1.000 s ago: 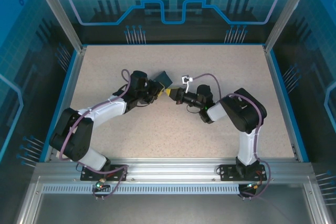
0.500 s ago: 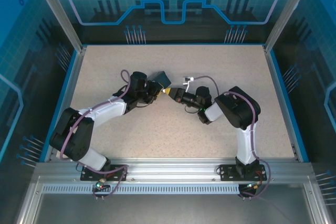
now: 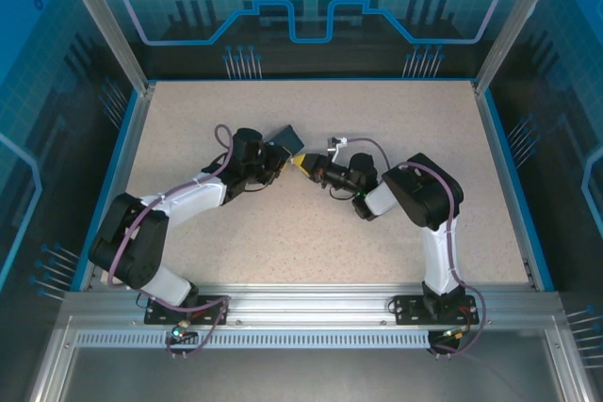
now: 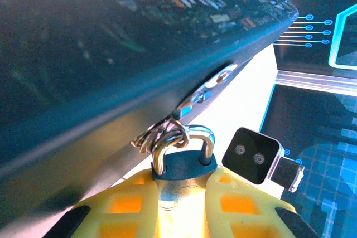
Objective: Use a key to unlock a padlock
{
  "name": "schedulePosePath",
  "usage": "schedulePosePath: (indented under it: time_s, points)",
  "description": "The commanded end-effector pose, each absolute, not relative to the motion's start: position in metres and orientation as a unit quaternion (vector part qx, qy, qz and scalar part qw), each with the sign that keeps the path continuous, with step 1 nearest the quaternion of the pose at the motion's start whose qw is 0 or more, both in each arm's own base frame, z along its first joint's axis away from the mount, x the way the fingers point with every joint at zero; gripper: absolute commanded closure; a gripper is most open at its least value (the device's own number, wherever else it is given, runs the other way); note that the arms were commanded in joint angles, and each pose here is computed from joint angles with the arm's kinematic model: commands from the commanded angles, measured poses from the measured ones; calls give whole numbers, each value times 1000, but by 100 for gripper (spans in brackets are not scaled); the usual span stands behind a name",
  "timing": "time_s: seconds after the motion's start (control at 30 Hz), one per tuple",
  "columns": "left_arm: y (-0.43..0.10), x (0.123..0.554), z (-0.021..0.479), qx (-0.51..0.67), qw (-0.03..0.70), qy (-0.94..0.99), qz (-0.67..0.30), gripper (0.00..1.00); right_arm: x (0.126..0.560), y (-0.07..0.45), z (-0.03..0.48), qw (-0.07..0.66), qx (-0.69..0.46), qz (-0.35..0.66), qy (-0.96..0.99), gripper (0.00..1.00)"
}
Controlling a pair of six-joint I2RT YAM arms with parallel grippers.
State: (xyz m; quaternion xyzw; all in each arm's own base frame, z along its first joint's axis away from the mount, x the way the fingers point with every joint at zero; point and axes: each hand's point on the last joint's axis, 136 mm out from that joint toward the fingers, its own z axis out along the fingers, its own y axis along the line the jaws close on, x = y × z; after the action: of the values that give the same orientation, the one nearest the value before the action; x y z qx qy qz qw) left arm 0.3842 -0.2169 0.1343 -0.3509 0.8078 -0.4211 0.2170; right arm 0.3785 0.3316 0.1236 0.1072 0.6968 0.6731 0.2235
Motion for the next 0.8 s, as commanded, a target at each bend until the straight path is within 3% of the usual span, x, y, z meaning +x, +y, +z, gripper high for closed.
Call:
schedulePosePath:
  time_s: [0.0,0.17,0.3,0.37,0.57,0.77]
  points:
    - [-248,363,134,-293,171,822,-458,90,374,349,138,216,92,691,683,100]
    - [-245,364,134,-289,177,827,-449,90,369,341,114,226,98,662,708,100]
    - [-242,364,131,-288,181,833,-436,90,362,333,105,241,88,647,718,76]
    - [-241,364,128,-289,182,835,-432,90,358,329,107,251,74,642,721,69]
    - [-236,363,118,-287,184,845,-411,90,338,301,92,269,63,581,765,54]
    - [-235,363,106,-285,178,853,-400,90,329,268,83,285,64,533,794,48]
